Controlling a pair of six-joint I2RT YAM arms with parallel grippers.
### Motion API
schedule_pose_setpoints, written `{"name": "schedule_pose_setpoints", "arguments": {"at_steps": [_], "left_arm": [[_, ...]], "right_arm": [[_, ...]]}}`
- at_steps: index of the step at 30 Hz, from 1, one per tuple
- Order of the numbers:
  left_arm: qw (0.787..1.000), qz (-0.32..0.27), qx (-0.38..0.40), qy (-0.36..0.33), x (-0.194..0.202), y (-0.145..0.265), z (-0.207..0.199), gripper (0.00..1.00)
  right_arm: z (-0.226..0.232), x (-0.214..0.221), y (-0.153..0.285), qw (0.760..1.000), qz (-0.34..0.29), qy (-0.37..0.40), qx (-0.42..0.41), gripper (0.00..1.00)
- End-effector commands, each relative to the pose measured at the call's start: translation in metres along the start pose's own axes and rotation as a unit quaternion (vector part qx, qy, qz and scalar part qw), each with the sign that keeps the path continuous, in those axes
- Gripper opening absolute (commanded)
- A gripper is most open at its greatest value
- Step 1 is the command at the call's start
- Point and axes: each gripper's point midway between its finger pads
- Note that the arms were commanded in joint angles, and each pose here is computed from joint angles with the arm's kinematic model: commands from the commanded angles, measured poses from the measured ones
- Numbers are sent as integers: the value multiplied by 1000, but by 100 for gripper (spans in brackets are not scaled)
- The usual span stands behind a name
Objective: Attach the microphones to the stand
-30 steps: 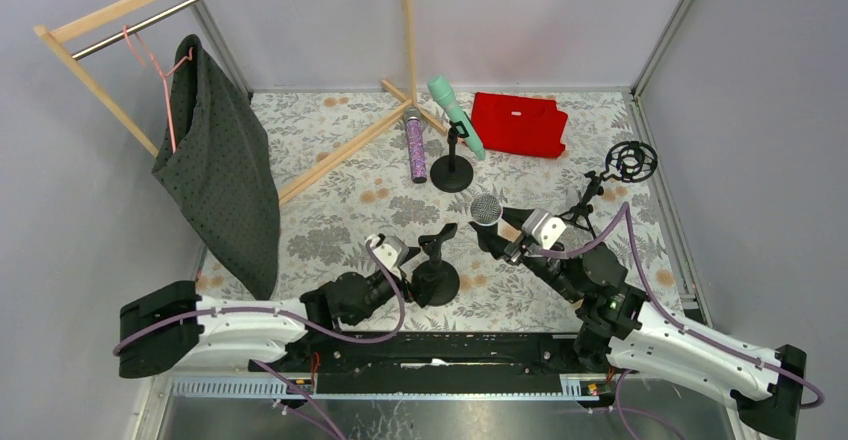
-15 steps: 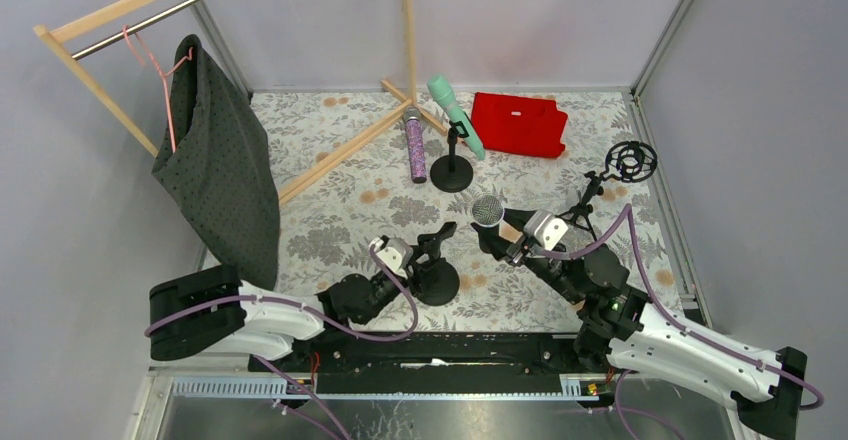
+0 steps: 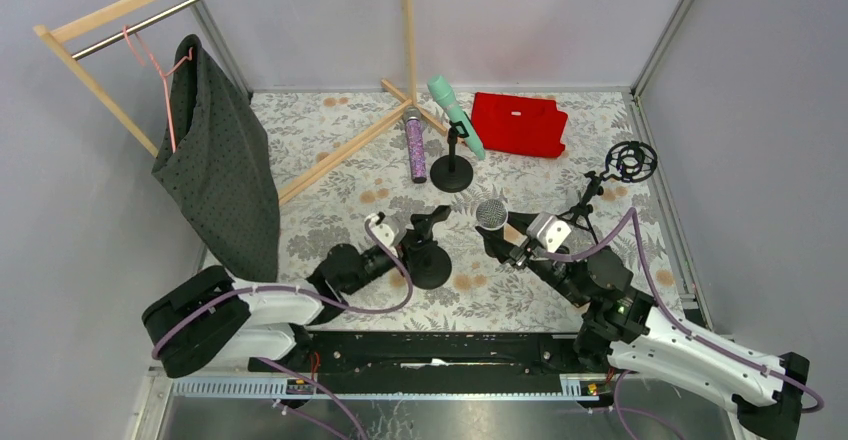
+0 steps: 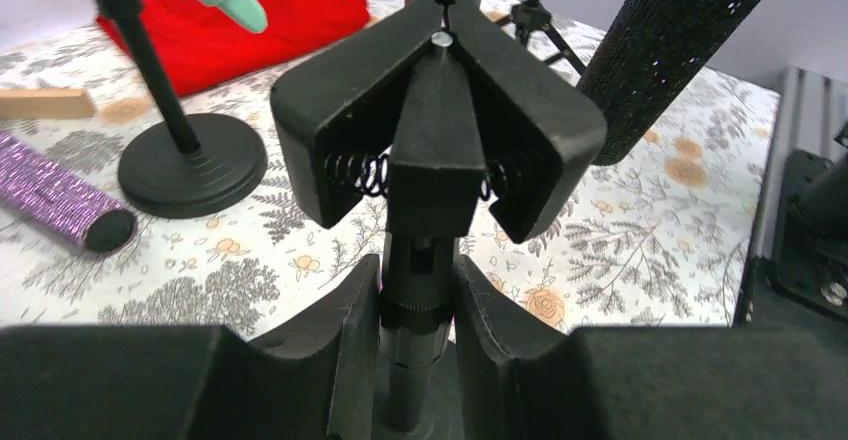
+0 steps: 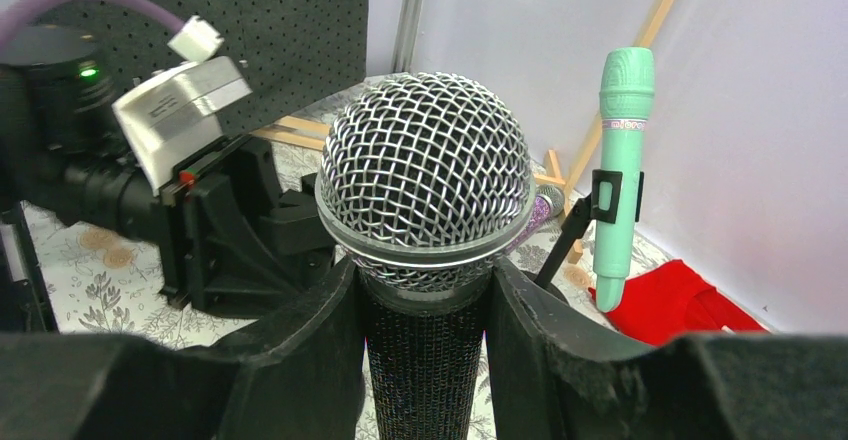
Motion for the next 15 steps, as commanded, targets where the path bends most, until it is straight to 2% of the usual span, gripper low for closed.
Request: {"name": "schedule_pose_setpoints", "arguments": {"at_steps": [1,6,11,15], "left_arm": [[983,18,183,-25,-10,-8,-32,16],[964,61,254,-49,4,-14,-33,18],[959,91,259,-67,11,-25,-12,19],[970,90,219,-62,14,-28,4,28]], "right_arm": [[-13,-23,5,999,-29,-8,23,0],[-20,-27,13,999,-30,-7,36,0],[-23,-29,17,999,-30,-7,40,0],[-22,-29,17,999,-21,-4,35,0]]}}
Point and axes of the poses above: each gripper's point midway between its finger pads, its own y axis back along the fingers, its own z axis along the line the jaws close on, x = y × z, and after that the axes turned 5 degrees about y, right-handed
